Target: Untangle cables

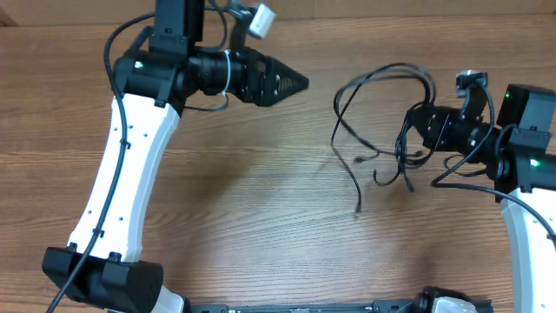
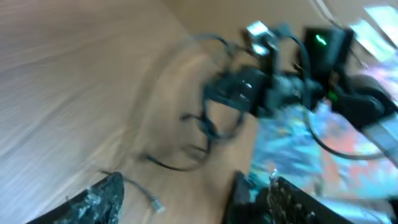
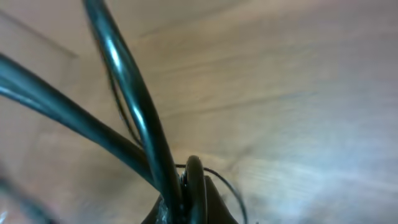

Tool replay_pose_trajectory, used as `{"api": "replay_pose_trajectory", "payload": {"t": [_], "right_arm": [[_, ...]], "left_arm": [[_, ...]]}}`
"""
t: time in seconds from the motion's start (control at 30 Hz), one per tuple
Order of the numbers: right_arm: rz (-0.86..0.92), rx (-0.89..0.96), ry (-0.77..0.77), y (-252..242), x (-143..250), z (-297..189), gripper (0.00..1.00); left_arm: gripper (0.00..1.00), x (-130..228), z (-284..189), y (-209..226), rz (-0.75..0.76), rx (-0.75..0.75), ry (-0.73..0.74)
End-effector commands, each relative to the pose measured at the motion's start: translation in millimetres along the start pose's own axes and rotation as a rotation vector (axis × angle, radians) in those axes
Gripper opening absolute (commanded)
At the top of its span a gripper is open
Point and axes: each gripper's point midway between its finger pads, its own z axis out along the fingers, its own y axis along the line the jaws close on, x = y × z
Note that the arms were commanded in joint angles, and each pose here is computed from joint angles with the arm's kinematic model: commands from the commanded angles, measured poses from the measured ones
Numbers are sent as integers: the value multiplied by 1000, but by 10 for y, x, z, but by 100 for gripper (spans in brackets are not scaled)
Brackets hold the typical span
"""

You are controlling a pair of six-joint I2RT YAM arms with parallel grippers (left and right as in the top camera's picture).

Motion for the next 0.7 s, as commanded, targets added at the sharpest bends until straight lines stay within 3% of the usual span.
{"api": "replay_pose_trajectory", "payload": {"t": [0.0, 0.1, 0.17, 0.33, 0.53, 0.67], "right_arm": [[-212, -148, -89, 302, -215, -64, 4], [-380, -299, -157, 593, -326, -145, 4], [-450, -303, -203, 631, -422, -170, 4], [-312, -163, -258, 417, -644, -153, 4], [-242, -239, -231, 524, -590, -166, 4], [-539, -451, -237, 886, -423, -285, 4]], "left_arm": [[63, 59, 71, -465, 230, 168, 13], [57, 91, 122, -591, 283, 220, 19], [52, 90, 87, -750, 315, 313, 5], [47, 131, -92, -1191, 407, 590, -42], [55, 264, 190, -1280, 450, 553, 18], [46, 295, 323, -1264, 481, 502, 39]]}}
